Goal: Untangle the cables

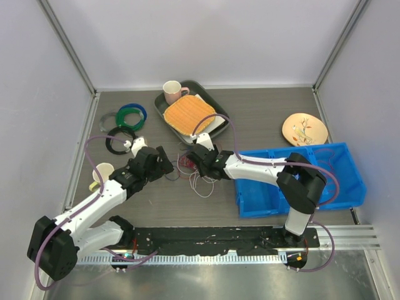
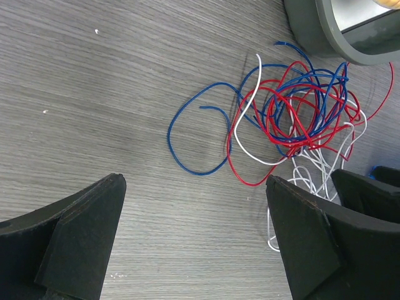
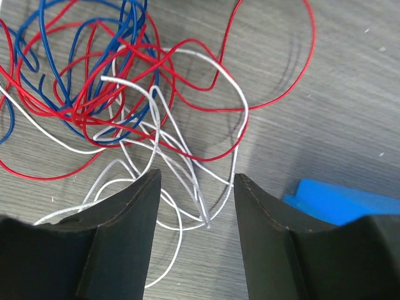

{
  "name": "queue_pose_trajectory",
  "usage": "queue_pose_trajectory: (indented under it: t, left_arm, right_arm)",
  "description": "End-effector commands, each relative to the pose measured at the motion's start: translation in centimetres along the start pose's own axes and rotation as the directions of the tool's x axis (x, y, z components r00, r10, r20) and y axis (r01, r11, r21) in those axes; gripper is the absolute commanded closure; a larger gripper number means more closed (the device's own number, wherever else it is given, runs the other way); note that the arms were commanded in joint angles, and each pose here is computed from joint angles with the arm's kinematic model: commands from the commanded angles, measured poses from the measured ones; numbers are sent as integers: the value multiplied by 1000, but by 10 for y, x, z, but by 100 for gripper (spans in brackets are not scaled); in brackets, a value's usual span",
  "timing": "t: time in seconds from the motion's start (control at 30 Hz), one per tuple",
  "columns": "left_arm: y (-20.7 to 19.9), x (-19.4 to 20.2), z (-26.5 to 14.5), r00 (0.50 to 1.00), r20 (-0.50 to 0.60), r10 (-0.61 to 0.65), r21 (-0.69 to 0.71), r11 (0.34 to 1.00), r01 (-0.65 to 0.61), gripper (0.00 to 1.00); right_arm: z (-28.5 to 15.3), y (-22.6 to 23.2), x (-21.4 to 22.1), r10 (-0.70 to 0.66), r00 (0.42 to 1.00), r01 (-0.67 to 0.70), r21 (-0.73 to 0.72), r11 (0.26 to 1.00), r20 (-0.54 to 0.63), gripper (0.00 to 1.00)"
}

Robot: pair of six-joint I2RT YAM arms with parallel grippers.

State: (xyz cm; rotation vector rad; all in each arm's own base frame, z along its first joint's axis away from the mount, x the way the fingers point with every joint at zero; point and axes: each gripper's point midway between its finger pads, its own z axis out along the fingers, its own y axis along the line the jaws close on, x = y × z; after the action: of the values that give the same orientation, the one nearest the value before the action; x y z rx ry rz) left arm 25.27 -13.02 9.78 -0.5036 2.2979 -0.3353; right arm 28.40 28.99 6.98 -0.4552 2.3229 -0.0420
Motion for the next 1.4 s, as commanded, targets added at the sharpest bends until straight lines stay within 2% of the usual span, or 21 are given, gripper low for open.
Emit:
queue_pose_trajectory:
  t: [0.0, 0.1, 0.4, 0.43, 0.5, 0.6, 0.63, 0.7, 0.73, 0.8, 0.83, 0.93, 1.03, 1.1, 1.13, 1.2, 1.23, 1.3, 1.37]
  left_arm:
    - [-12, -11, -1, 999, 34, -13, 43, 999, 12, 0]
    - [-11, -14, -3, 999, 45, -15, 42, 999, 13, 0]
    - [-15, -18, -7, 998, 59, -11, 67, 998, 7, 0]
    - [-17, -18, -8, 998, 59, 2, 81, 997, -7, 0]
    - [-19, -19, -9, 998, 65, 16, 96, 995, -22, 0]
    - [-41, -18, -16, 994, 68, 82, 229, 969, -96, 0]
    - [-63, -27, -23, 991, 109, 82, 335, 935, -114, 0]
    - [-95, -14, -41, 981, 90, 169, 523, 830, -191, 0]
    - [-109, -18, -51, 977, 117, 177, 585, 783, -212, 0]
    - [-129, -17, -68, 967, 140, 214, 676, 693, -251, 0]
    - [-135, -20, -73, 964, 160, 213, 695, 669, -263, 0]
    - [-146, -20, -83, 955, 188, 228, 729, 619, -291, 0]
    - [-153, -19, -88, 950, 205, 237, 750, 586, -308, 0]
    - [-155, -18, -86, 950, 202, 239, 753, 582, -307, 0]
    - [-155, -18, -84, 951, 201, 236, 750, 587, -304, 0]
    - [-157, -16, -77, 953, 186, 240, 743, 601, -296, 0]
    - [-156, -17, -72, 955, 182, 235, 730, 618, -291, 0]
    - [-157, -16, -66, 957, 171, 236, 719, 634, -285, 0]
    - [-155, -14, -53, 965, 143, 219, 694, 672, -256, 8]
  right_arm:
    - [-1, 8, 2, 35, 999, -36, -15, 999, -39, 45]
    - [4, 2, 11, 36, 997, -35, 18, 999, -61, 48]
    - [2, -2, 1, 35, 999, -35, 26, 999, -12, 89]
    - [1, -1, 0, 33, 999, -33, 18, 999, -5, 99]
    - [-10, -1, -12, 24, 999, -24, -12, 1000, 22, 99]
    - [-35, 3, -34, -21, 997, 29, -102, 994, 75, 99]
    - [-56, 3, -53, -7, 991, 27, -150, 988, 135, 99]
    - [-81, 12, -75, -13, 979, 66, -257, 964, 204, 99]
    - [-107, 10, -99, -16, 959, 104, -299, 949, 284, 99]
    - [-138, 17, -120, -33, 932, 179, -378, 908, 360, 99]
    - [-159, 15, -142, -28, 906, 209, -389, 897, 422, 99]
    - [-211, 13, -173, -19, 842, 304, -446, 842, 539, 99]
    - [-251, 8, -186, 37, 780, 351, -486, 800, 624, 99]
    - [-286, -3, -200, 139, 712, 344, -514, 786, 688, 99]
    - [-284, -3, -194, 159, 706, 337, -525, 782, 690, 99]
    - [-319, -21, -208, 284, 605, 309, -548, 778, 744, 99]
    - [-321, -27, -207, 299, 587, 294, -542, 787, 752, 99]
    - [-337, -56, -217, 325, 523, 228, -497, 837, 788, 99]
    - [-332, -86, -219, 312, 506, 114, -421, 900, 804, 99]
